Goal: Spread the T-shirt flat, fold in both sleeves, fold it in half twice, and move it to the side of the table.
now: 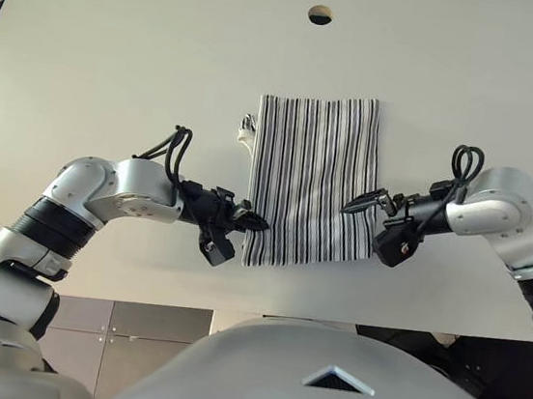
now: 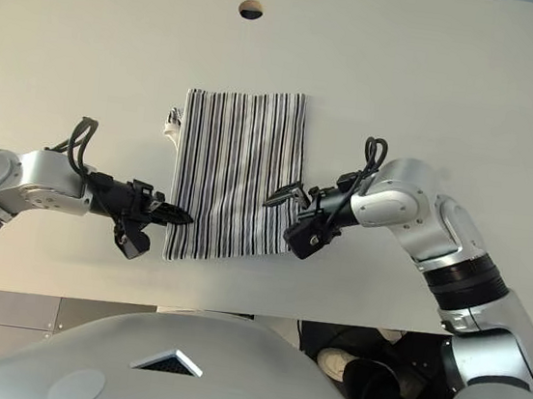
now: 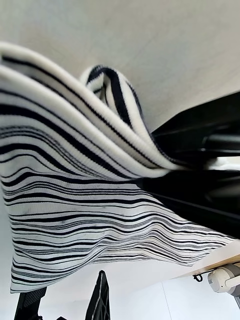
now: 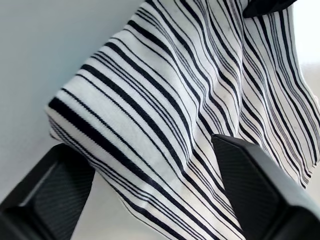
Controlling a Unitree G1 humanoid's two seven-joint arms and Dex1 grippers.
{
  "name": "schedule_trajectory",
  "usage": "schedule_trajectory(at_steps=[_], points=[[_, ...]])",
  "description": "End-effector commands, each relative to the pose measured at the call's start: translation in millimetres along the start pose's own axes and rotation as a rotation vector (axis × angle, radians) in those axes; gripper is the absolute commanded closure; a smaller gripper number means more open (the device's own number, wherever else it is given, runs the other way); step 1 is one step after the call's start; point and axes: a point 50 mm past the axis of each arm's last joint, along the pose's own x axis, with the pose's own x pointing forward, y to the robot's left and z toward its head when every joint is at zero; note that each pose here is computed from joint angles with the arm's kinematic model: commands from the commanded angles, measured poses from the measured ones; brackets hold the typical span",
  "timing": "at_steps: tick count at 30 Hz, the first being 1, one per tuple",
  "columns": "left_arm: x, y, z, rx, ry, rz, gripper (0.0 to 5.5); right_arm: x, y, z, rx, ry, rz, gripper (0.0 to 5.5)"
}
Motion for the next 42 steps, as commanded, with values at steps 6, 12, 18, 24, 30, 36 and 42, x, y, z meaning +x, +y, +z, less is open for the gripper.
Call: schedule_trajectory(at_steps=[6, 12, 18, 24, 30, 36, 42], points=[[12, -38, 10, -0.046, -0.012, -0.222, 5.4, 5, 10, -6, 0.037, 0.046, 0.051, 3.12], [11, -38, 10, -0.046, -0.006, -0.224, 5.4, 4, 10, -7, 0.031, 0.047, 0.061, 4.18], [8, -34, 10, -0.056, -0.007, -0.194, 5.4, 2, 16, 0, 0.059, 0.007, 0.103, 5.25], [-9, -18, 18, -0.134, -0.001, -0.133, 5.4, -10, 17, 2, 0.155, -0.015, 0.108, 5.38], [-17, -11, 61, -0.44, -0.126, -0.111, 5.4, -24, 24, 19, 0.345, -0.147, 0.209, 5.39], [-5, -7, 82, -0.609, -0.219, -0.09, 5.4, -29, 34, 26, 0.43, -0.168, 0.292, 5.39], [-13, -2, 50, -0.792, -0.152, 0.053, 5.4, -37, -4, -1, 0.584, -0.123, 0.128, 5.39]])
